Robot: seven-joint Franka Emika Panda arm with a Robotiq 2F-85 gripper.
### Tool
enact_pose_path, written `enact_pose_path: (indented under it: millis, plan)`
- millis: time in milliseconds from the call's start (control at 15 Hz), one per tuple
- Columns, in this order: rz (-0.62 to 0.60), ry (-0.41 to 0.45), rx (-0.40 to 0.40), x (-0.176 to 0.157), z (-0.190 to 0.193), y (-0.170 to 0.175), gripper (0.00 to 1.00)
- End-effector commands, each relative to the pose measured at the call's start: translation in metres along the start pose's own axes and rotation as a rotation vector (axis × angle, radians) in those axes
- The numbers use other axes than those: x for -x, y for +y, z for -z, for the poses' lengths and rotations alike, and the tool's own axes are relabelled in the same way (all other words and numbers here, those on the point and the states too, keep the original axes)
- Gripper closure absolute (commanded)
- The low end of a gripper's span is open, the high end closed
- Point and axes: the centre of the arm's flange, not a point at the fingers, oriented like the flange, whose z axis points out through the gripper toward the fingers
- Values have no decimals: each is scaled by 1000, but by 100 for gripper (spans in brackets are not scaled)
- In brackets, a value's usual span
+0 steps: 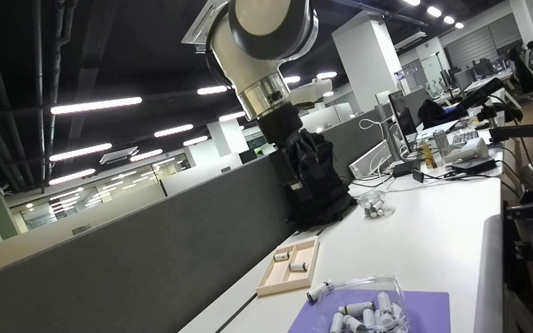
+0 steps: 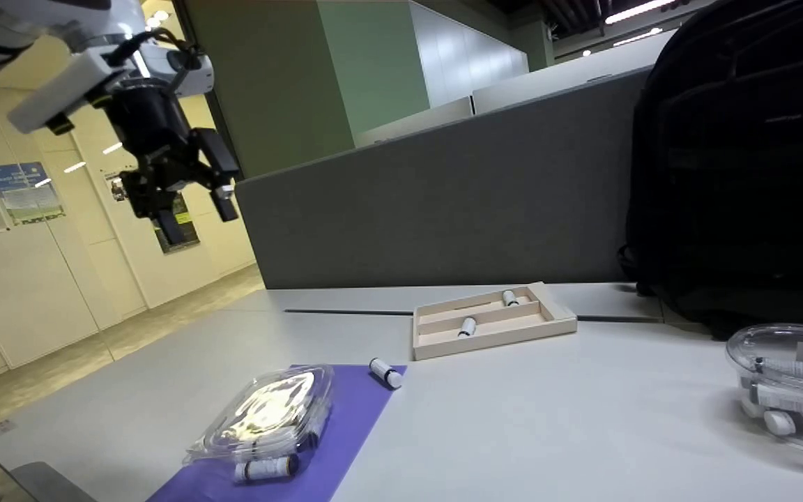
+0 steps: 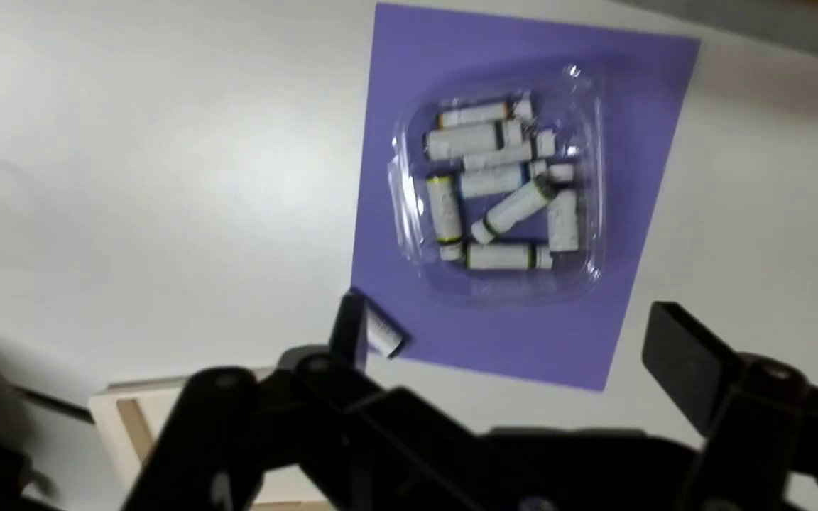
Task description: Take the bottle from the table and put it in the bottom compartment of the box
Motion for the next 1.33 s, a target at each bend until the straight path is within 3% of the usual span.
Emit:
enact_pose_path:
  millis: [0,333,600,867,933,1133,1267]
  plan:
    - [-9,94,-7,-48,-11,33,0]
    - [97,103,-67,-102,-36,79,0]
    - [335,37,-84,-136,-65,105,0]
    - [567,-38,-85,-149,-76,116,0]
    - [486,-3,-95,-130,-85,106,0]
    - [546,-27,-97,-138,-86,110,0]
    - [548,30,-40,-138,-93,108,0]
